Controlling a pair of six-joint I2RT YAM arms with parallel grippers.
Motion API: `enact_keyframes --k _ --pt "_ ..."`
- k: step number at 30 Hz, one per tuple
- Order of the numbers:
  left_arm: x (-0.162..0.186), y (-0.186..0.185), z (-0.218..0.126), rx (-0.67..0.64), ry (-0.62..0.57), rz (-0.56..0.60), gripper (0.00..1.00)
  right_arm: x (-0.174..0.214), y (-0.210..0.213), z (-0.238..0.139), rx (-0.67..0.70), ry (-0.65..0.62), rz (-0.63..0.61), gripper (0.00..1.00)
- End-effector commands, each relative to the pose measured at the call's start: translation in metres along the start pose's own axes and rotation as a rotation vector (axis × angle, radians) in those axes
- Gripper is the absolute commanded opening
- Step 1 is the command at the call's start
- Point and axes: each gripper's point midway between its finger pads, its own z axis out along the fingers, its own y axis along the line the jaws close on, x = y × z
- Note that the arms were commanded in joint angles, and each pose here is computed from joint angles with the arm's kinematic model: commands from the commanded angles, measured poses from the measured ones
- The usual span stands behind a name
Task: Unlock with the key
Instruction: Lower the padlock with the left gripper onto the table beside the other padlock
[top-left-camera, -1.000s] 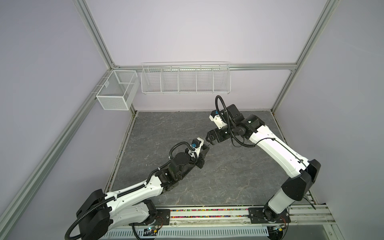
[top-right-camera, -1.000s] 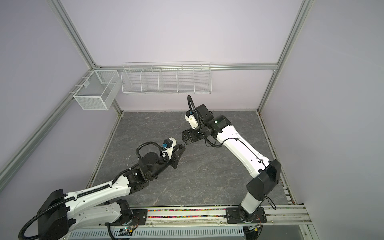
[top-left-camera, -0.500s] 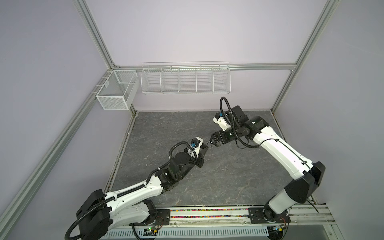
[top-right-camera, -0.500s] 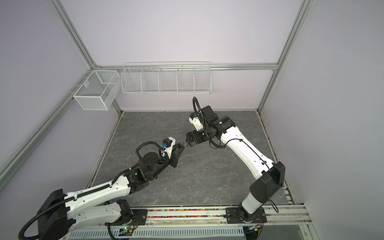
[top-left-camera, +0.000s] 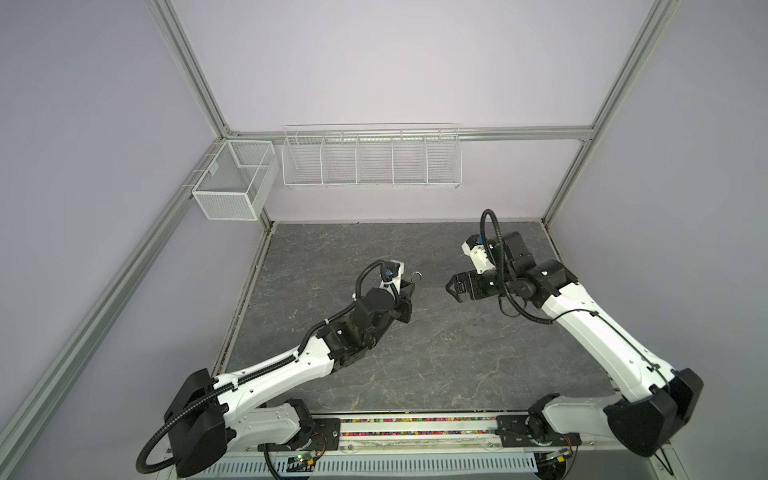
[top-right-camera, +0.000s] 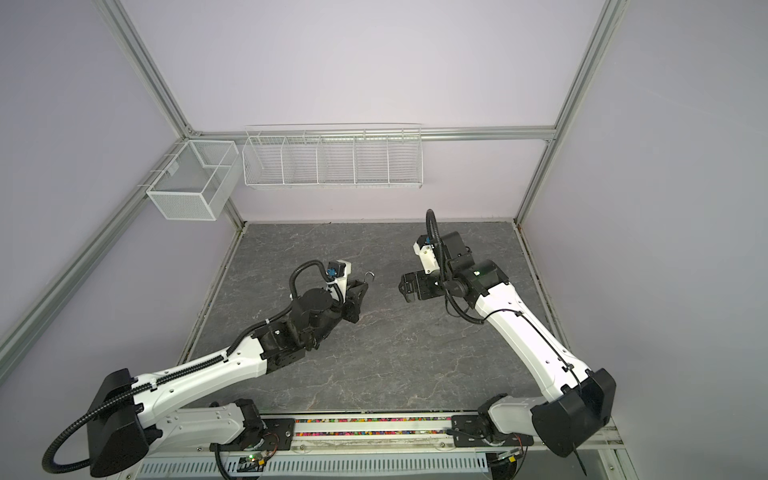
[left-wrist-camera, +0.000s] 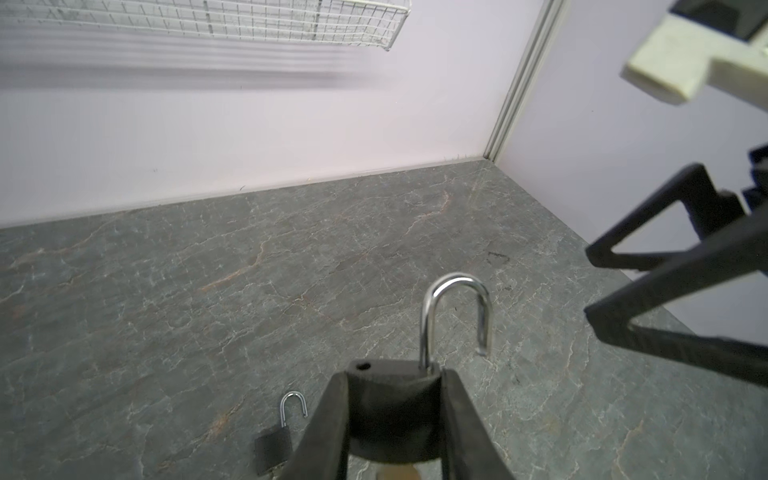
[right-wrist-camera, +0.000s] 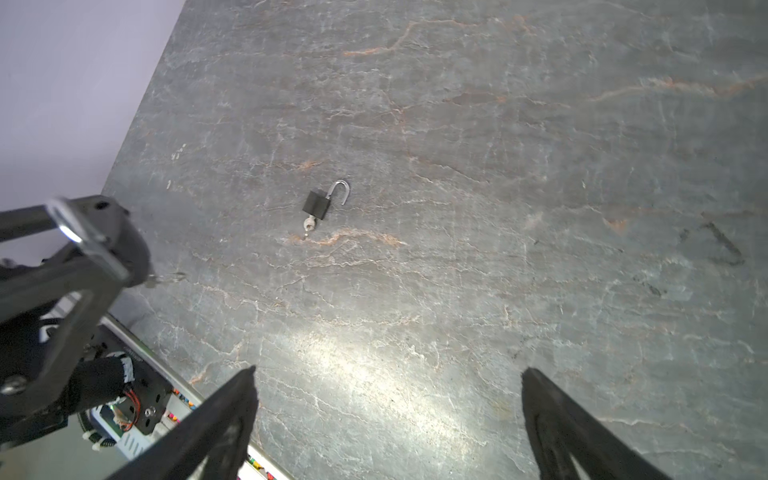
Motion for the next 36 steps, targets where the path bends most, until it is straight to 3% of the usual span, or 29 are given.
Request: enact_keyframes --k 1,7,15,20,26,36 --pt "0.034 0.012 0.005 -0.119 0.178 -0.118 0.00 0.006 -0.025 0.008 0.014 -0.057 0.127 1.00" --pt "0.067 0.000 0.037 -0.176 0.375 -0.132 0.00 0.032 -0.046 0.019 0.029 -0.087 0.220 0.99" --pt "0.108 0.002 0.078 -0.373 0.559 -0.166 0.00 0.041 -0.067 0.022 0.068 -0.111 0.310 0.97" --pt "0.128 0.003 0.105 -0.428 0.596 -0.159 0.00 0.049 -0.077 0.023 0.091 -0.104 0.333 0.97" --pt "0.152 0.009 0.126 -0.444 0.627 -0.244 0.00 0.052 -0.088 0.019 0.108 -0.118 0.360 0.97" --pt "0.182 0.014 0.141 -0.496 0.680 -0.225 0.00 0.051 -0.095 0.013 0.116 -0.141 0.379 0.97"
